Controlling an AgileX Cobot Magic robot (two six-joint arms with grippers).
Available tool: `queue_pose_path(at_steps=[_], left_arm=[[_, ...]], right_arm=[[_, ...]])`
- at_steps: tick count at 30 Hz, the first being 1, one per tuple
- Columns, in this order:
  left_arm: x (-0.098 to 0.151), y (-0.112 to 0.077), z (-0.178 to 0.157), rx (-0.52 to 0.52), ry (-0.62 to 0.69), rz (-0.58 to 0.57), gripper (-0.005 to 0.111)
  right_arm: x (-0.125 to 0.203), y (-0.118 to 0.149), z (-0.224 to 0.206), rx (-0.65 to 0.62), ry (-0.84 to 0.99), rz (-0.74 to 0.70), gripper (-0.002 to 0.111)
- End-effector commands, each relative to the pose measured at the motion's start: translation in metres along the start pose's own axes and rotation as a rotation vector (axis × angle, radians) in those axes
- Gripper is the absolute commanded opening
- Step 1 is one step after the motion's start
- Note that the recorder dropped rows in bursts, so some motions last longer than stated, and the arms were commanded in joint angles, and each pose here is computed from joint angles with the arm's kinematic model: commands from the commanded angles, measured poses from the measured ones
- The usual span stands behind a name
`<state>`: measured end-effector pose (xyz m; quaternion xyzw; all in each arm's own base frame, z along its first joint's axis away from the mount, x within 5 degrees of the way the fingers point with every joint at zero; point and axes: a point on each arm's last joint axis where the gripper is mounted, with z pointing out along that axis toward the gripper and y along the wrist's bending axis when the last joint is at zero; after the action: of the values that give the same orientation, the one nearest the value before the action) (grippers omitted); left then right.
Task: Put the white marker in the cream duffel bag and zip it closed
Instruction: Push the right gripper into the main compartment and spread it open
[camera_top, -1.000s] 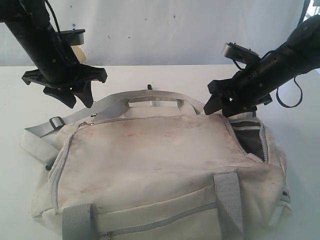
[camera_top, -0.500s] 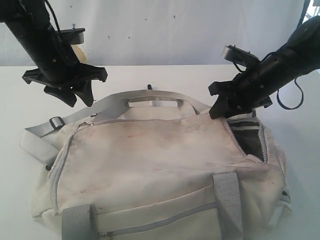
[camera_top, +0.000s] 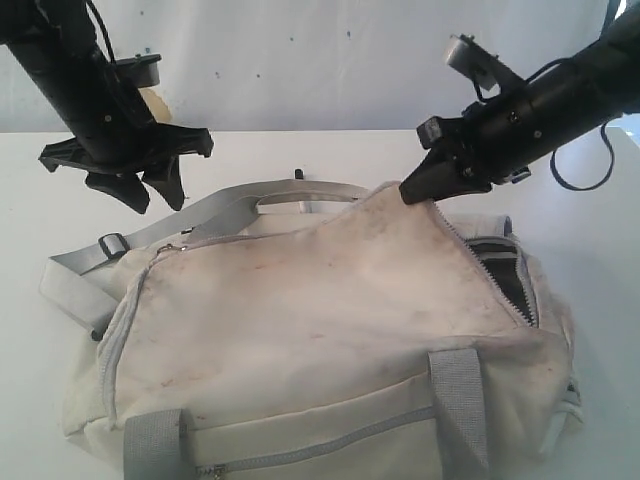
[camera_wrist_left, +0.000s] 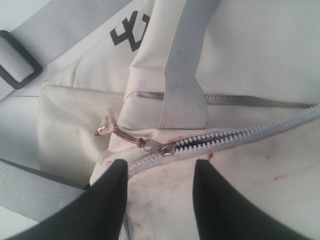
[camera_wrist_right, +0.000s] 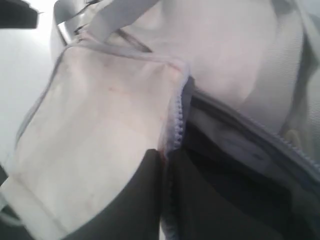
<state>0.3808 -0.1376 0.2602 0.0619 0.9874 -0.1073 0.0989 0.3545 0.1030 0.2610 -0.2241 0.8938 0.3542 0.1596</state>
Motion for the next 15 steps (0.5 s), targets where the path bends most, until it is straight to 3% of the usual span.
queue_pose_path(at_steps=[1,7,15], left_arm=[[-0.005,0.018,-0.008,0.004,-0.026,-0.085,0.043],[-0.008,0.05,-0.014,0.043,-0.016,-0.19,0.043],[-0.009,0.058,-0.015,0.011,-0.026,-0.171,0.043]], right_arm=[[0.002,0.037,-0.012,-0.084,0.023,-0.162,0.0],[0.009,0.093,0.012,-0.147,0.099,-0.381,0.0],[0.038,0.144,0.054,-0.206,0.28,-0.556,0.0]])
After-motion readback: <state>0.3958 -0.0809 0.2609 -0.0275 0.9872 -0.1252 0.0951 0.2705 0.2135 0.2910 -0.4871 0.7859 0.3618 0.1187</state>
